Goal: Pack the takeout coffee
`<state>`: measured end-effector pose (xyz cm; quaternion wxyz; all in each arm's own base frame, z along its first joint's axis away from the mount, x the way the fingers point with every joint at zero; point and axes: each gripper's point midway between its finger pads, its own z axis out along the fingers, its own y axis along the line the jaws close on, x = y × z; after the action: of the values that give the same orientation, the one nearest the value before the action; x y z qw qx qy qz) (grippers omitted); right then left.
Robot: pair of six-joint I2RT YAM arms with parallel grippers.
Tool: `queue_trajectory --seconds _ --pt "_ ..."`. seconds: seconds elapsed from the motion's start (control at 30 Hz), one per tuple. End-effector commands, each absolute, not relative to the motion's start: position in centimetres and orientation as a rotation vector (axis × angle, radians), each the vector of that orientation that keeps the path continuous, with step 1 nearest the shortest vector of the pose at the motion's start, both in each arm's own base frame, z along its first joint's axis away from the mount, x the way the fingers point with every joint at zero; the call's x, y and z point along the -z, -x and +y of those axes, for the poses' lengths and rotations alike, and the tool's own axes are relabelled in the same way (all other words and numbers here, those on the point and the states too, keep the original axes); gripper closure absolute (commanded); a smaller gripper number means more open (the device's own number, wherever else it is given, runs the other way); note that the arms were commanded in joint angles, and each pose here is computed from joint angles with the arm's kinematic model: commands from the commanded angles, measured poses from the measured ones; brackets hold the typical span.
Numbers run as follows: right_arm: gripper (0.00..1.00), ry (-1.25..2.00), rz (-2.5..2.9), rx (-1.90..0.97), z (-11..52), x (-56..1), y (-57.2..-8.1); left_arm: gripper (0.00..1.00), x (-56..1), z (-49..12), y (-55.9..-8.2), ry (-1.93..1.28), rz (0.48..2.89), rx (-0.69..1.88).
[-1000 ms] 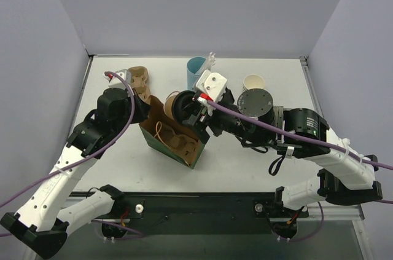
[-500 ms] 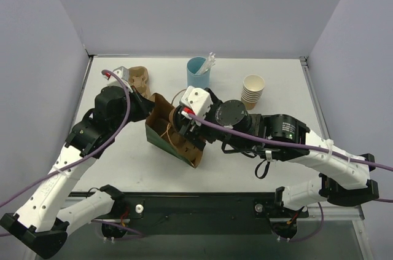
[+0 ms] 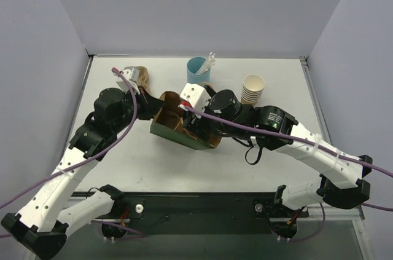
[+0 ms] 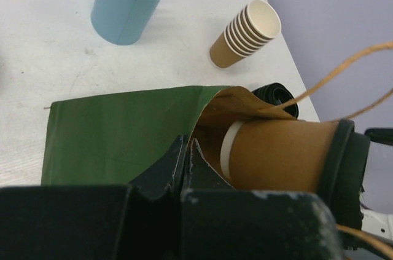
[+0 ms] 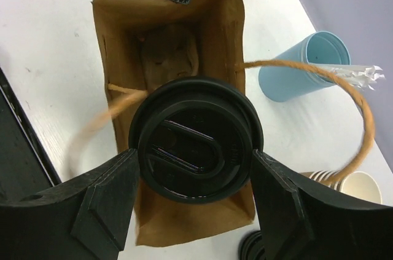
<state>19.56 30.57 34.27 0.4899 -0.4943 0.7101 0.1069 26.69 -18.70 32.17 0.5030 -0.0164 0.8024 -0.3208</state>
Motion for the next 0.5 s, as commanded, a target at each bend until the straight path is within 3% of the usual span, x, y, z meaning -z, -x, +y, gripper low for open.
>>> queue_trajectory --seconds 0.0,0.27,0.47 --pt "0.73 1.329 1.7 -0.271 31.2 -32.1 -19.1 1.0 -35.1 -20.3 -25.0 -0.174 1.741 0.895" --pt "0.75 1.488 1.656 -0.257 31.0 -28.0 -18.0 1.0 -29.4 -20.8 -22.3 -0.279 1.746 0.94" --pt "0.78 1.729 1.504 -0.156 30.1 -24.2 -15.9 1.0 -28.6 -20.6 -21.0 -0.353 1.721 0.937"
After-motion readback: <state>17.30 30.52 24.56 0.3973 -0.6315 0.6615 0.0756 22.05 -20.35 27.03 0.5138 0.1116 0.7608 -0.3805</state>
